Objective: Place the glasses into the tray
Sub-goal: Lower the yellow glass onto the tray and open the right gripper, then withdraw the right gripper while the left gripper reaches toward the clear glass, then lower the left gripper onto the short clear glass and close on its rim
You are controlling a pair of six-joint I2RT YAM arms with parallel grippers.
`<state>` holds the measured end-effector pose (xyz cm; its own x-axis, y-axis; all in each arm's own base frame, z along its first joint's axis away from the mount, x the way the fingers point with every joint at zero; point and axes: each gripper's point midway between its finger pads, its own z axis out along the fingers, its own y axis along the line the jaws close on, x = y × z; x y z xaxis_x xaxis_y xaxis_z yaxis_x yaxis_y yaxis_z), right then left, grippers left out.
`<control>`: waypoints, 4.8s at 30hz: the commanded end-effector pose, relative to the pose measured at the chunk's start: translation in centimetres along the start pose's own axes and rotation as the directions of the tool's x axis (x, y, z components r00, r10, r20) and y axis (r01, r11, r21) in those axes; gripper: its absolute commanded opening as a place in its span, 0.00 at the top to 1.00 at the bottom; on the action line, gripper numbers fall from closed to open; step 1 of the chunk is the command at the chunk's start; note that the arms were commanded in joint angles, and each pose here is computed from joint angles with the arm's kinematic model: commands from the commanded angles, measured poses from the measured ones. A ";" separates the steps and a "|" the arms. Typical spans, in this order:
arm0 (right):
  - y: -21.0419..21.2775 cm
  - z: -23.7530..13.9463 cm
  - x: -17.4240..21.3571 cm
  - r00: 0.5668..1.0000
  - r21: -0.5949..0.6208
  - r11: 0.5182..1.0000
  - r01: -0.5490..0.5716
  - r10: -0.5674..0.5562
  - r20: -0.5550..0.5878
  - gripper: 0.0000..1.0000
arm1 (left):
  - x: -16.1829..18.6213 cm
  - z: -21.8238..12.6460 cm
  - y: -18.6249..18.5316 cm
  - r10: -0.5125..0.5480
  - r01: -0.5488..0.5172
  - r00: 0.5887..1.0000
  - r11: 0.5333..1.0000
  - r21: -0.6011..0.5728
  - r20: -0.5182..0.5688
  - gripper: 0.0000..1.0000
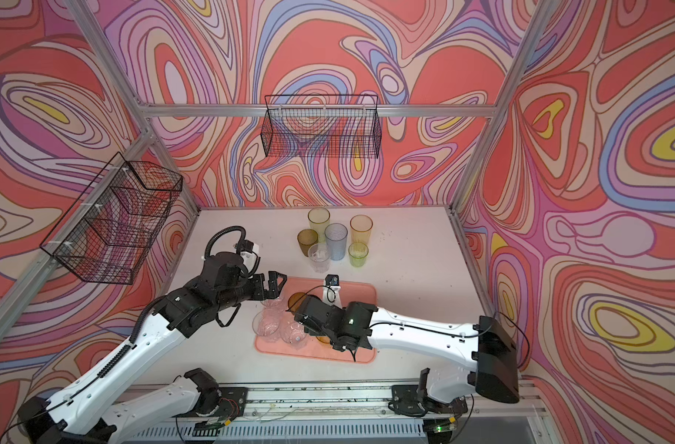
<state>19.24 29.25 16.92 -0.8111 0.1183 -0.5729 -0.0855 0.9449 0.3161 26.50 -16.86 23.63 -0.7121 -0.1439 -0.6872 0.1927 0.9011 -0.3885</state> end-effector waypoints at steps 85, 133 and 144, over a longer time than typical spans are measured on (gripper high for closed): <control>-13.6 -11.1 -6.2 0.842 -0.102 0.986 -0.132 0.165 0.514 0.10 | -2.2 20.5 -1.3 0.011 -0.046 0.968 0.990 -0.134 -0.250 0.21; -12.6 -9.4 -5.5 0.857 -0.094 0.986 -0.139 0.167 0.487 0.10 | -1.8 23.4 1.7 -0.005 -0.072 0.952 0.968 -0.239 -0.306 0.77; -12.8 -9.2 -5.4 0.856 -0.091 0.985 -0.149 0.175 0.486 0.11 | -1.4 23.0 1.9 -0.012 -0.070 0.948 0.967 -0.245 -0.318 0.88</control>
<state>19.42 13.69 23.10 -0.4262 0.4116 -0.8056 -0.0186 0.8863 0.4627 43.69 -25.01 10.00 -0.8797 -0.0264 -0.4748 0.0770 0.9774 -0.1970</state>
